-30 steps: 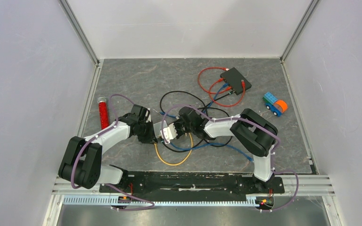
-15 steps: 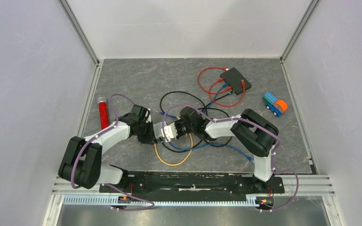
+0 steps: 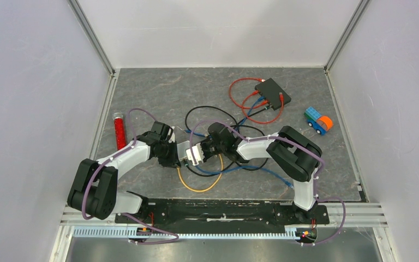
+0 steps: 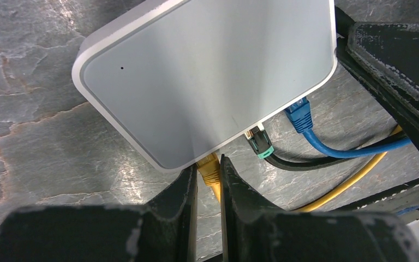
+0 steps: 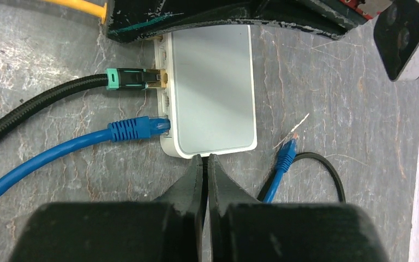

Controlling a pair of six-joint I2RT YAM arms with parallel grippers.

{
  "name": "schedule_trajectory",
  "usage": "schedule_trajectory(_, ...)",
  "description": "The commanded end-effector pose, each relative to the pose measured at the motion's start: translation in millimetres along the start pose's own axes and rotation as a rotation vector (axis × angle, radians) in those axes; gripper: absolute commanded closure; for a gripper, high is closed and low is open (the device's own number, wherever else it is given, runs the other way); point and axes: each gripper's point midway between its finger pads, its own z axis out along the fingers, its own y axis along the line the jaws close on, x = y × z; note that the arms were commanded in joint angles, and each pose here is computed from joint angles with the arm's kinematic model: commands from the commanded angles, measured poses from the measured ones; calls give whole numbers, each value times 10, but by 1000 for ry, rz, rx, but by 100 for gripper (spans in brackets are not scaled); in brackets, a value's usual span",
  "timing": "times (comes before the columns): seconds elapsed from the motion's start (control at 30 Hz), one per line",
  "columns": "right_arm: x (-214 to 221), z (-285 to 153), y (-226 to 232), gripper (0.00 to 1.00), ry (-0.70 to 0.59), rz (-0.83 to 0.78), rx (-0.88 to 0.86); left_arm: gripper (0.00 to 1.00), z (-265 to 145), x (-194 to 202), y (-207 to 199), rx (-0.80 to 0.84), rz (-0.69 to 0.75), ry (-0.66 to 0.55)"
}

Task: Insert the plug into the switch port
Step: Insert the power into the switch port.

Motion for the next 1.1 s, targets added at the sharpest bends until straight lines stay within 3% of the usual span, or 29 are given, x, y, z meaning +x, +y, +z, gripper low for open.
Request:
schedule_trajectory(0.0, -350, 172, 249, 100, -150, 21, -83, 95, -73, -129, -309, 153, 127, -47)
schedule_trajectory(0.17, -104, -35, 107, 100, -77, 123, -13, 90, -133, -174, -282, 123, 118, -67)
schedule_trajectory(0.53, -157, -527, -122, 100, -144, 386, 159, 40, -475, -504, -206, -9, -75, -243)
schedule_trajectory(0.8, -167, -520, -469, 100, -233, 718, 230, 34, -404, -519, 194, -223, -341, -236)
schedule_trajectory(1.07, -184, -642, -524, 100, -225, 739, 273, 36, -427, -623, 233, -308, -526, -307)
